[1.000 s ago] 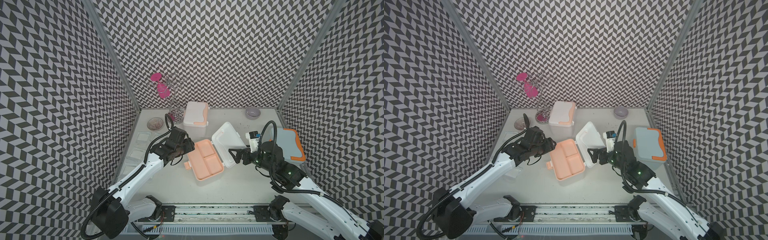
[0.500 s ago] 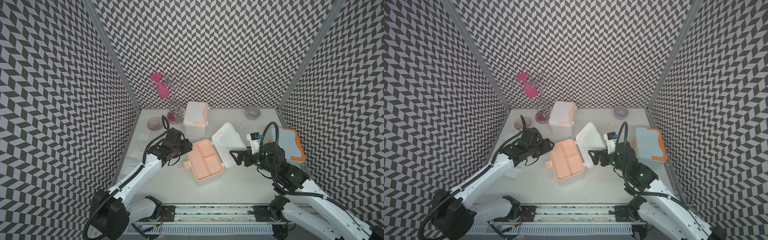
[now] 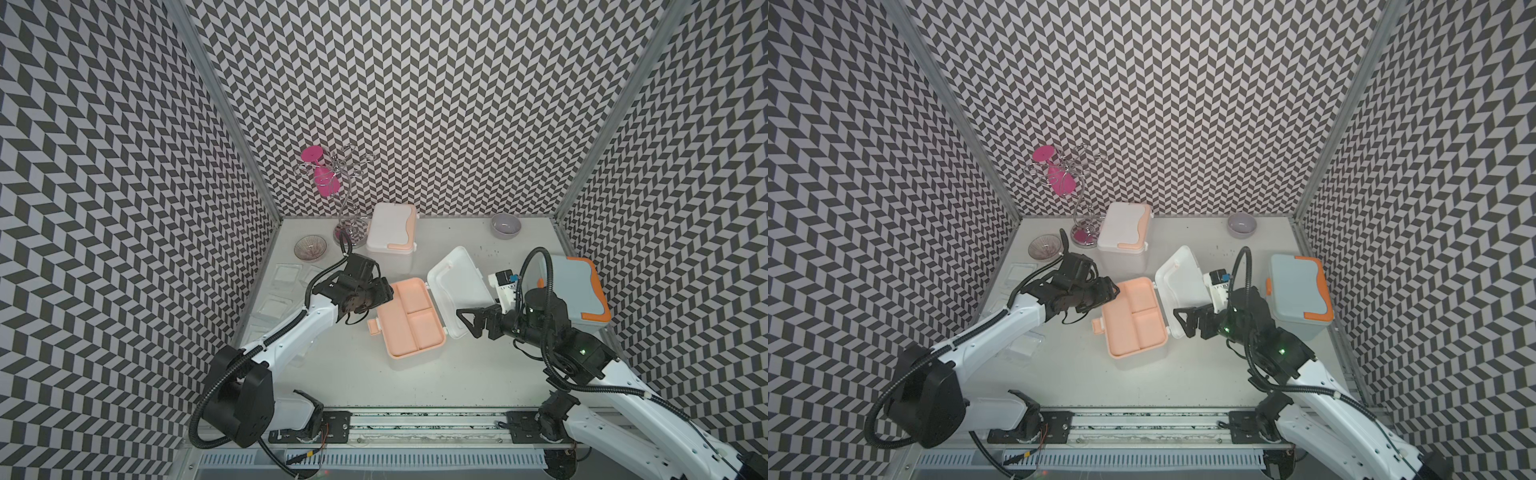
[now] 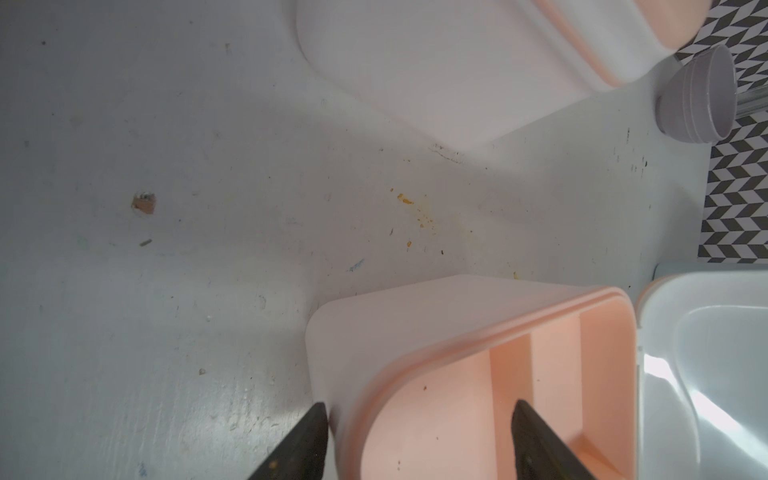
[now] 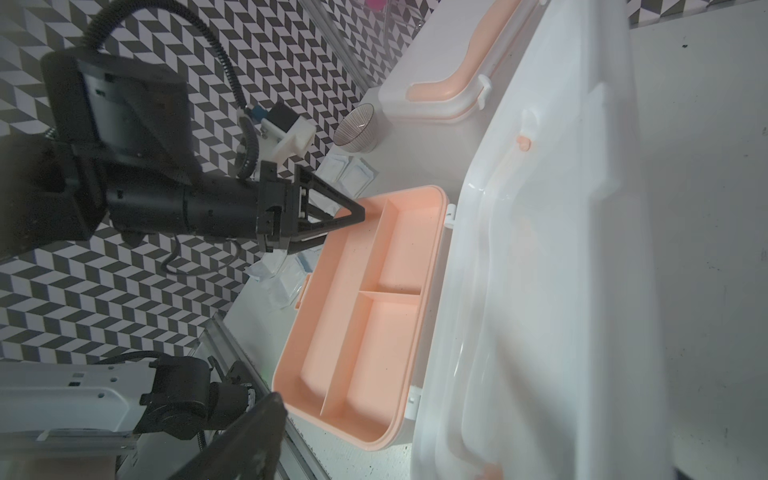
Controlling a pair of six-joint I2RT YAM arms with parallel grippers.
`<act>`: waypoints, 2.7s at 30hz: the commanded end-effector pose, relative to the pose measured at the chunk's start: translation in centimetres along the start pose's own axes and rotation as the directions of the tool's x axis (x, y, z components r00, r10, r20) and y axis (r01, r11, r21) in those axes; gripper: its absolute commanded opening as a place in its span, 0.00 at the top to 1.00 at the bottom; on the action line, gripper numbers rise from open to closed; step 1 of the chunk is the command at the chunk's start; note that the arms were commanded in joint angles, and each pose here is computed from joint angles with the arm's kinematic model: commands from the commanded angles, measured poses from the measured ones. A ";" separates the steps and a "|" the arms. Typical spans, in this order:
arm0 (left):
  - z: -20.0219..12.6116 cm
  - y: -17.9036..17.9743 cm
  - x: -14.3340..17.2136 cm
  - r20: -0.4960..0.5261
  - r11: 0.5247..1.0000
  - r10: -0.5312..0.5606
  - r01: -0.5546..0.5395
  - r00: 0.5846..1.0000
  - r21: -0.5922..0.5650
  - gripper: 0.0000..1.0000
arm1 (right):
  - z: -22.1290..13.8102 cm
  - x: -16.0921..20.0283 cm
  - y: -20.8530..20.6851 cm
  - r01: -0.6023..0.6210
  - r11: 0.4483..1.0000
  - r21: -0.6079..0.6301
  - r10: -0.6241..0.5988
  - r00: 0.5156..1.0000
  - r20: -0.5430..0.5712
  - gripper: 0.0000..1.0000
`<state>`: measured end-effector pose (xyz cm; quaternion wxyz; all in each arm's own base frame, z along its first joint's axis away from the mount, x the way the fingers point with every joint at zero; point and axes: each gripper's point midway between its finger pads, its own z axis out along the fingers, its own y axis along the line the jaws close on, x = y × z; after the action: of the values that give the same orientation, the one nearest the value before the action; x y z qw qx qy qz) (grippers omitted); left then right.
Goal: Open first aid kits and take out gauze
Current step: Adjust the first aid kit at the center of the board, then pick up the compartment layer from the first aid kit.
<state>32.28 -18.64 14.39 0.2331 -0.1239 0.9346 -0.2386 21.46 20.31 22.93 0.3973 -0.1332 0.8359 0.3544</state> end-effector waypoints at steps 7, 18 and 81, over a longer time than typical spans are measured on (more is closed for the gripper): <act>0.5 -0.6 -5.8 0.084 0.999 0.019 -0.023 0.996 0.045 0.31 | -1.0 0.0 1.7 0.003 0.995 -0.098 -0.001 1.000 0.028 0.00; -5.7 -3.4 -4.0 0.230 0.992 0.115 -0.100 0.966 -0.076 0.34 | -3.1 -1.9 -1.0 -0.039 0.996 0.086 0.026 0.989 0.143 0.00; -2.6 -9.3 0.0 0.148 0.965 0.215 -0.187 0.965 -0.184 1.00 | -1.5 -2.5 -1.4 -0.023 0.996 0.081 0.008 0.983 0.181 0.00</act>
<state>31.68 -24.66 16.41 0.2708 -0.0676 0.9586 -0.0557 22.62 17.54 23.33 0.4540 -0.0706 0.8302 0.3157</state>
